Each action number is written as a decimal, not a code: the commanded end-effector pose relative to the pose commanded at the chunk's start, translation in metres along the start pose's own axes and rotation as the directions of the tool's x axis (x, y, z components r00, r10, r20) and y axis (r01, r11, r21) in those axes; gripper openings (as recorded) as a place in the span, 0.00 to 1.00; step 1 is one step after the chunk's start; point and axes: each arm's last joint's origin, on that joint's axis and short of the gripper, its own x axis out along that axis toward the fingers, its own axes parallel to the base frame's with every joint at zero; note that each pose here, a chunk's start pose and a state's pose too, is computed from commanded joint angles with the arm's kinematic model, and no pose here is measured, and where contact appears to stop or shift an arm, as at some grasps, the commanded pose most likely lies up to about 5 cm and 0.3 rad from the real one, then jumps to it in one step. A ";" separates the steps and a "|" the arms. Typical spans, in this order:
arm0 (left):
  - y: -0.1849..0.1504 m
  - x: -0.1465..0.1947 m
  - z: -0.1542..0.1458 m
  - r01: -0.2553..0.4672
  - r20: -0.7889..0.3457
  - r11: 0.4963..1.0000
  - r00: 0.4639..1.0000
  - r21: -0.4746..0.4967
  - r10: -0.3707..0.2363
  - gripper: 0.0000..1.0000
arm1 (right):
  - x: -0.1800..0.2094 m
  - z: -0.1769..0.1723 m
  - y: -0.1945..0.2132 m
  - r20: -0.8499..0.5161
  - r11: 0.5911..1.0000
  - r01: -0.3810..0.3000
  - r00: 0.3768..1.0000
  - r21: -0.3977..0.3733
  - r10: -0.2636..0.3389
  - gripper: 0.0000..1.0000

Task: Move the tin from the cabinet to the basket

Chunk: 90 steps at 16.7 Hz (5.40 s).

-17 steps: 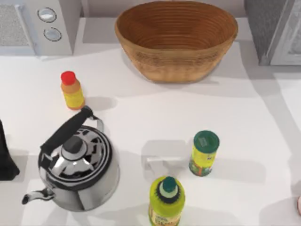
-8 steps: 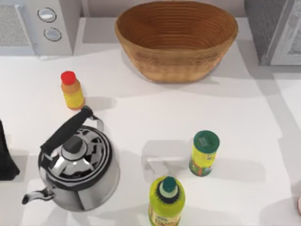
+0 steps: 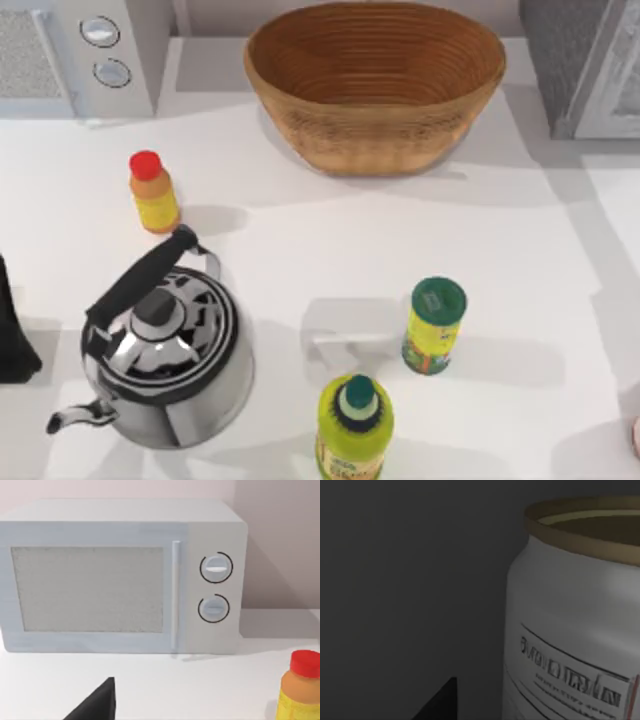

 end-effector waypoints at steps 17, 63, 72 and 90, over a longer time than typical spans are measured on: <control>0.000 0.000 0.000 0.000 0.000 1.000 1.000 0.000 0.000 1.00 | 0.000 0.000 0.000 0.000 1.000 0.000 1.000 0.000 0.000 0.00; 0.000 0.000 0.000 0.000 0.000 1.000 1.000 0.000 0.000 1.00 | -0.283 -0.322 -0.072 -0.064 1.000 -0.008 0.998 -0.003 0.007 0.00; 0.000 0.000 0.000 0.000 0.000 1.000 1.000 0.000 0.000 1.00 | -0.283 -0.348 -0.074 -0.026 1.000 -0.011 1.000 0.001 0.011 0.00; 0.000 0.000 0.000 0.000 0.000 1.000 1.000 0.000 0.000 1.00 | -0.145 -0.196 0.004 -0.019 1.000 -0.009 1.000 -0.007 0.009 0.00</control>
